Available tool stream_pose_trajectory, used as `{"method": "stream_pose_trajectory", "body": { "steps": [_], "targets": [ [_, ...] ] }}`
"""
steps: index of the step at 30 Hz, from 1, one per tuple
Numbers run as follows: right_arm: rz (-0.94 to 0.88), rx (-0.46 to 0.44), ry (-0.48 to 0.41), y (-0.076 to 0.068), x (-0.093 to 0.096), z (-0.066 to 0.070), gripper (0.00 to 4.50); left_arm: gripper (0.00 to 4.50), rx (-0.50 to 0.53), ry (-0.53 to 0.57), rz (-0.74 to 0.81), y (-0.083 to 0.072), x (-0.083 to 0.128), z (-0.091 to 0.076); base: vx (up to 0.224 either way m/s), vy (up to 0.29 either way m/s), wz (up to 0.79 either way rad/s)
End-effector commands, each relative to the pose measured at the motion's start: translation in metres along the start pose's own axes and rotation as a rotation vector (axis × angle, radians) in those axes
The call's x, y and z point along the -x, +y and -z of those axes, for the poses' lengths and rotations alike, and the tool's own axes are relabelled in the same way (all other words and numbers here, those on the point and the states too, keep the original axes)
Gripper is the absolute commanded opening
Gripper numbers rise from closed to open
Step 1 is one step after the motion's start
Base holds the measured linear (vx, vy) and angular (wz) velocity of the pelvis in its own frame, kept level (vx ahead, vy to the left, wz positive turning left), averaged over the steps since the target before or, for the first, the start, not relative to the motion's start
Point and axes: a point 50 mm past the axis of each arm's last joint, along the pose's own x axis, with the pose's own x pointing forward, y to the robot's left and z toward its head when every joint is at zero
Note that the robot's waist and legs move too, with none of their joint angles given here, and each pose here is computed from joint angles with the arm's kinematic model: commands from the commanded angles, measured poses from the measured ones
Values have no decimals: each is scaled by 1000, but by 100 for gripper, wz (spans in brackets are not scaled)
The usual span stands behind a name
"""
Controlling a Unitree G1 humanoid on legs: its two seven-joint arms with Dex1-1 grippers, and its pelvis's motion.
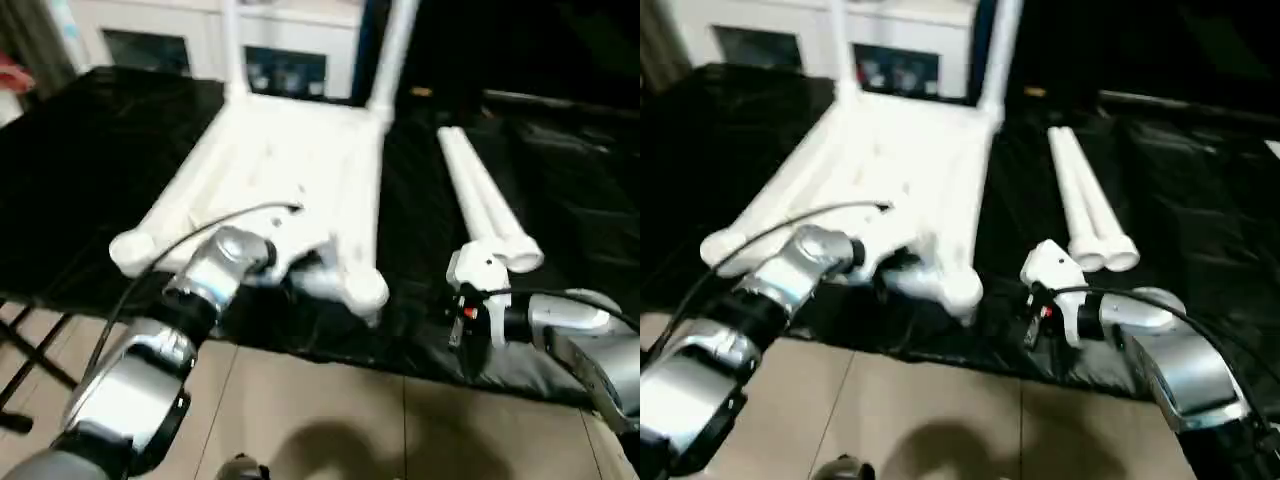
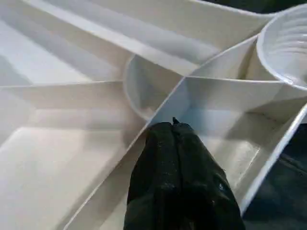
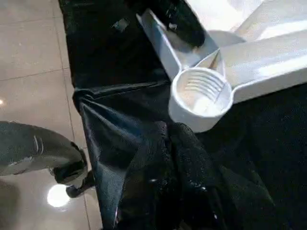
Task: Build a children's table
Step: Rotate table base
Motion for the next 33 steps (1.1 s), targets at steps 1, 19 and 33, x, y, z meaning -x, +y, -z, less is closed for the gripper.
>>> {"method": "stream_pose_trajectory", "body": {
  "steps": [1, 19, 33],
  "targets": [
    [28, 7, -47, 0, 4, -8, 3, 0, 1, -102, -13, 7, 8, -13, 0, 0, 0],
    [729, -358, -385, -15, -4, 0, 97, 106, 506, -562, -519, -14, 70, 1, 0, 0, 0],
    [910, -322, -406, -11, 1, 11, 202, 201, 550, -568, -753, -22, 87, 16, 0, 0, 0]
  ]
}}
